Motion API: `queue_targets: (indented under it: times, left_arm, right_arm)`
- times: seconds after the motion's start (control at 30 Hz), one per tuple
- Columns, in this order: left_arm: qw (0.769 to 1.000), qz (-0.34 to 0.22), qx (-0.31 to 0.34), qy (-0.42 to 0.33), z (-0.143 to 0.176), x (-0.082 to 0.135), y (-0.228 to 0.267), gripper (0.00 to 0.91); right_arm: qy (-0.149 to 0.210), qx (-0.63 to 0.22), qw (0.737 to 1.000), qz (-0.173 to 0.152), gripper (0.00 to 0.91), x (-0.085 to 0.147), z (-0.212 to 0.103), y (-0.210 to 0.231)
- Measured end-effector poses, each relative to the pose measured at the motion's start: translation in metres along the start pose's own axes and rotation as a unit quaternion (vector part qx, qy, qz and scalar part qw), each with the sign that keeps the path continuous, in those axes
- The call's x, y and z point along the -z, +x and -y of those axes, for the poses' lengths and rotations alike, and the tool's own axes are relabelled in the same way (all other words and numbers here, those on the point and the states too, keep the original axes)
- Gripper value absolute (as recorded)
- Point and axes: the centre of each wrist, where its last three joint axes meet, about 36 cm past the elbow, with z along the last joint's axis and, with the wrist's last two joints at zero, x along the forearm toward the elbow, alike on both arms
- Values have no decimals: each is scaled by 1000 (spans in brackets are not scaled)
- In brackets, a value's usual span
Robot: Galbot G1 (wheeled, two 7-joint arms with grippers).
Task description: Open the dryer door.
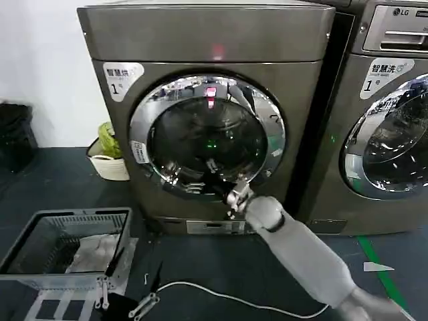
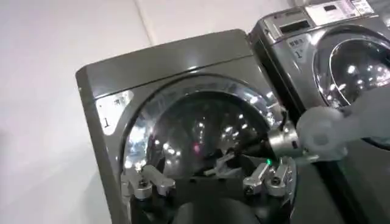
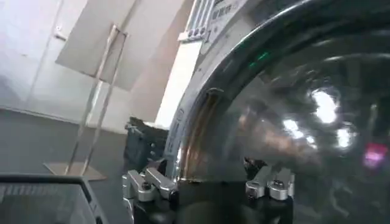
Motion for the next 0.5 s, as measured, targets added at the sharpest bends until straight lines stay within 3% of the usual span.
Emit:
queue_targets:
  times: [0.5]
  left_arm:
    - [1000,1,2,0,-1,0,-1,907]
  right_arm:
    - [-1,12,1000,-2,907,-5,2,-48]
